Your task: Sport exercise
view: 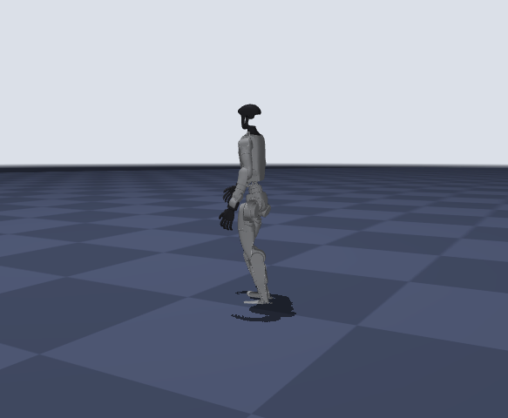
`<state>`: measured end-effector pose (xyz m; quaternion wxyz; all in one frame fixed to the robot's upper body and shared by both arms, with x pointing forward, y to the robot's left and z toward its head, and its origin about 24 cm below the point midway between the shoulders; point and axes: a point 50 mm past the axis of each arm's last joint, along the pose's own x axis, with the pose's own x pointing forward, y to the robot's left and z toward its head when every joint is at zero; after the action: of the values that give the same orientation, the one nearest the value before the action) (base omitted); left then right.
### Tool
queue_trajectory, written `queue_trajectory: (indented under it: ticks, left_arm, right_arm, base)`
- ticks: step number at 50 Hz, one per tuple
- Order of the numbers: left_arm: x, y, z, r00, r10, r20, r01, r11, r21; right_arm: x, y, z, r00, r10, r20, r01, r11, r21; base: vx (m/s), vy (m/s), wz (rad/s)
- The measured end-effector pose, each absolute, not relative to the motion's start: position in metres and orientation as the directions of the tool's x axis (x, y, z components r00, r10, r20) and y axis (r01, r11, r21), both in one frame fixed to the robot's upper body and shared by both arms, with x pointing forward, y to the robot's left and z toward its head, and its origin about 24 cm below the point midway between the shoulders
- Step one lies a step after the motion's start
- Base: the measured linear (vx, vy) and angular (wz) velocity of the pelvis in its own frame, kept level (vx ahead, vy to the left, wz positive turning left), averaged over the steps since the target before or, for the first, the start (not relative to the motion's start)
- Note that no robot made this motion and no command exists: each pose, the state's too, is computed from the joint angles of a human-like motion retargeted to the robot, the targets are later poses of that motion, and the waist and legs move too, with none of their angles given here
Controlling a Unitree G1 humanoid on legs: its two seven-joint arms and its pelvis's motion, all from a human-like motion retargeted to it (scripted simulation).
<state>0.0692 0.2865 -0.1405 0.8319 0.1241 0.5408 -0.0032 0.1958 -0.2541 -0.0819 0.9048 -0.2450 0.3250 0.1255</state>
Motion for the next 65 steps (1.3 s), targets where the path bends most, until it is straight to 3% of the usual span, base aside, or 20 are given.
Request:
queue_trajectory:
  ticks: [6,9,13,18,23,26,29,34,37,41,47,53,57,60,65]
  left_arm:
    - [0.06,0.285,-0.136,0.432,0.089,-0.897,0.272,0.936,0.224]
    - [0.058,0.279,-0.134,0.445,0.043,-0.894,0.329,0.921,0.208]
    - [0.061,0.266,-0.13,0.481,-0.039,-0.876,0.384,0.907,0.171]
    - [0.08,0.249,-0.112,0.587,-0.172,-0.791,0.441,0.887,0.135]
    - [0.117,0.24,-0.058,0.715,-0.365,-0.596,0.548,0.822,0.154]
    - [0.144,0.241,-0.006,0.741,-0.494,-0.455,0.634,0.737,0.234]
    - [0.172,0.25,0.056,0.72,-0.589,-0.366,0.694,0.613,0.379]
    - [0.208,0.274,0.146,0.676,-0.59,-0.442,0.715,0.377,0.589]
    - [0.221,0.291,0.182,0.67,-0.5,-0.548,0.727,0.294,0.62]
    - [0.228,0.305,0.212,0.642,-0.398,-0.655,0.764,0.261,0.59]
    - [0.227,0.305,0.214,0.598,-0.432,-0.676,0.802,0.312,0.51]
    - [0.223,0.3,0.177,0.667,-0.533,-0.521,0.744,0.433,0.509]
    - [0.216,0.31,0.117,0.759,-0.468,-0.452,0.65,0.588,0.482]
    - [0.194,0.318,0.045,0.792,-0.331,-0.513,0.558,0.732,0.39]
    - [0.119,0.295,-0.087,0.607,-0.131,-0.784,0.395,0.905,0.155]
  right_arm:
    - [0.286,-0.181,0.021,0.877,0.41,-0.251,-0.476,0.672,-0.567]
    - [0.308,-0.133,0.087,0.801,0.598,-0.029,-0.467,0.594,-0.655]
    - [0.304,-0.074,0.166,0.582,0.791,0.186,-0.452,0.506,-0.735]
    - [0.28,-0.027,0.22,0.33,0.909,0.253,-0.461,0.389,-0.797]
    - [0.286,-0.023,0.217,0.314,0.933,0.176,-0.517,0.324,-0.792]
    - [0.307,-0.045,0.186,0.448,0.889,0.094,-0.578,0.368,-0.728]
    - [0.326,-0.085,0.134,0.631,0.776,-0.005,-0.607,0.489,-0.627]
    - [0.309,-0.17,0.02,0.862,0.425,-0.277,-0.507,0.741,-0.44]
    - [0.268,-0.215,-0.041,0.862,0.191,-0.469,-0.383,0.852,-0.357]
    - [0.198,-0.259,-0.095,0.744,-0.059,-0.665,-0.189,0.937,-0.295]
    - [0.113,-0.29,-0.129,0.544,-0.252,-0.8,0.074,0.964,-0.254]
    - [0.081,-0.292,-0.135,0.488,-0.309,-0.816,0.209,0.949,-0.235]
    - [0.077,-0.285,-0.137,0.486,-0.29,-0.824,0.171,0.957,-0.236]
    - [0.077,-0.277,-0.139,0.486,-0.246,-0.839,0.085,0.968,-0.234]
    - [0.074,-0.262,-0.144,0.458,-0.148,-0.876,-0.083,0.975,-0.208]
  base:
    - [-0.03,-0.03,-0.15]
    - [-0.01,-0.02,-0.05]
    - [0.0,-0.06,-0.1]
    - [0.04,-0.06,-0.01]
    - [0.07,-0.04,0.07]
    - [0.02,-0.01,0.03]
    - [0.0,0.0,0.0]
    - [-0.09,0.01,-0.03]
    - [-0.14,0.0,-0.07]
    - [-0.12,-0.01,-0.16]
    - [-0.06,-0.01,-0.27]
    - [0.02,-0.01,-0.34]
    - [0.05,0.0,-0.32]
    - [0.05,0.01,-0.28]
    - [0.03,0.01,-0.24]
